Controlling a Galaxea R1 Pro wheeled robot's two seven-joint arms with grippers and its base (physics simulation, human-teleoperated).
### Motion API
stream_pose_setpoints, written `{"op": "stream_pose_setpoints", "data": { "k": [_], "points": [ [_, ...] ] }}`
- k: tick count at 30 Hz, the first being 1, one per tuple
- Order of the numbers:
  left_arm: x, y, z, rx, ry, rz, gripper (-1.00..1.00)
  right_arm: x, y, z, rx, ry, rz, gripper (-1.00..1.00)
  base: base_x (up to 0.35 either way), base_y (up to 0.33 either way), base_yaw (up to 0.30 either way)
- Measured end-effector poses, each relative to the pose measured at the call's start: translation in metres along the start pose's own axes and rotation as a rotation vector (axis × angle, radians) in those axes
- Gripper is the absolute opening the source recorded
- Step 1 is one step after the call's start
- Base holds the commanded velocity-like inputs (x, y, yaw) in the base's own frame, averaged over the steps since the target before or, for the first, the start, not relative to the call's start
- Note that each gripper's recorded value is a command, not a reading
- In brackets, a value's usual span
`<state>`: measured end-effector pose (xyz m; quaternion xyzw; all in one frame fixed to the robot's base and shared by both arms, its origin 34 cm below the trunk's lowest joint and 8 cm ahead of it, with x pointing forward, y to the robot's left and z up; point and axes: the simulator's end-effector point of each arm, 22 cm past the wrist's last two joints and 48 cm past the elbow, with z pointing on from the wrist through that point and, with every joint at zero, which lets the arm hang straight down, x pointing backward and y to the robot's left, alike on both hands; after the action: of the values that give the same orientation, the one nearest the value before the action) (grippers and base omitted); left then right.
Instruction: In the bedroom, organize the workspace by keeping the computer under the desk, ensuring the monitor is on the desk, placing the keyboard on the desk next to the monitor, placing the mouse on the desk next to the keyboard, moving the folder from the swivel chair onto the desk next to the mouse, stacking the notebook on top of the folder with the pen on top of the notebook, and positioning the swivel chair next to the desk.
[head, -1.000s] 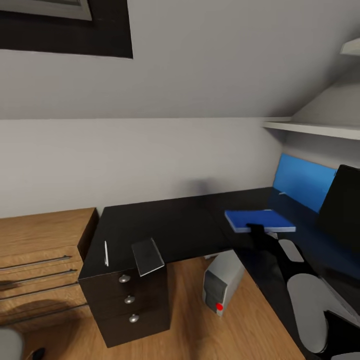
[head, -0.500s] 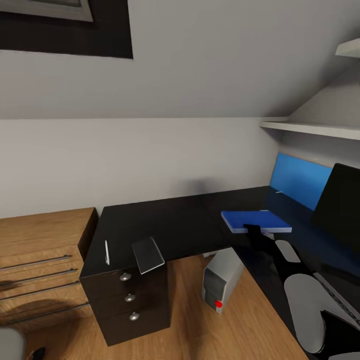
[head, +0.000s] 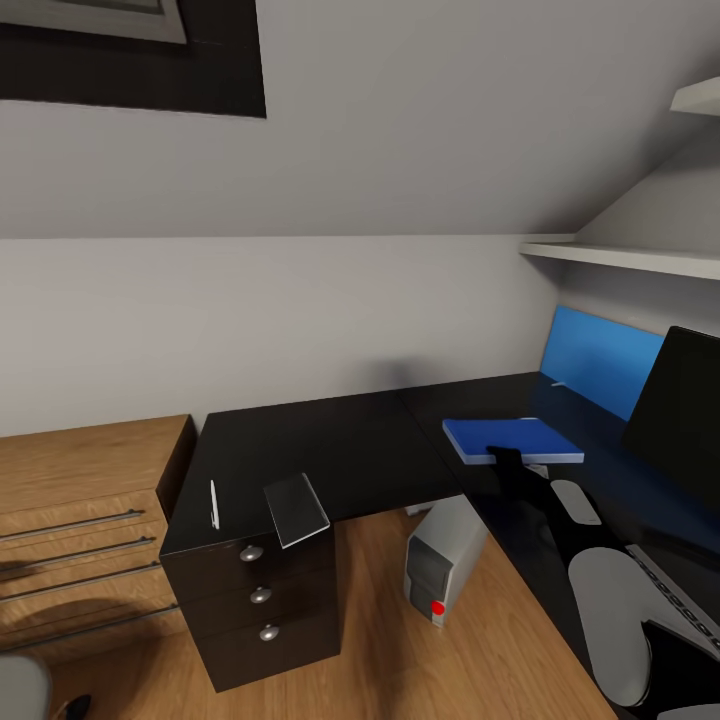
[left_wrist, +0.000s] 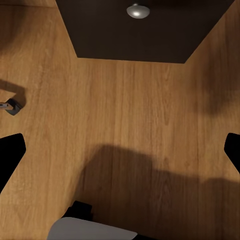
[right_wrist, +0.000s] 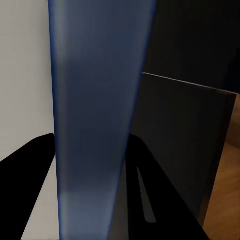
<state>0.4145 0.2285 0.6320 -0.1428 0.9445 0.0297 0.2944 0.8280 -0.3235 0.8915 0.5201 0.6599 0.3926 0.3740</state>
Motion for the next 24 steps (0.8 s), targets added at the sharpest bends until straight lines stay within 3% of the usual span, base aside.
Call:
{"op": "stream_pose_setpoints", "data": {
  "k": [24],
  "points": [
    [0.0,-0.0003,-0.0001,0.001,0.0,0.002,1.0,-0.0029,0.0003,-0.0005,0.0,-0.007,-0.01,-1.0,-0.015,0.0,0.0]
  ]
}}
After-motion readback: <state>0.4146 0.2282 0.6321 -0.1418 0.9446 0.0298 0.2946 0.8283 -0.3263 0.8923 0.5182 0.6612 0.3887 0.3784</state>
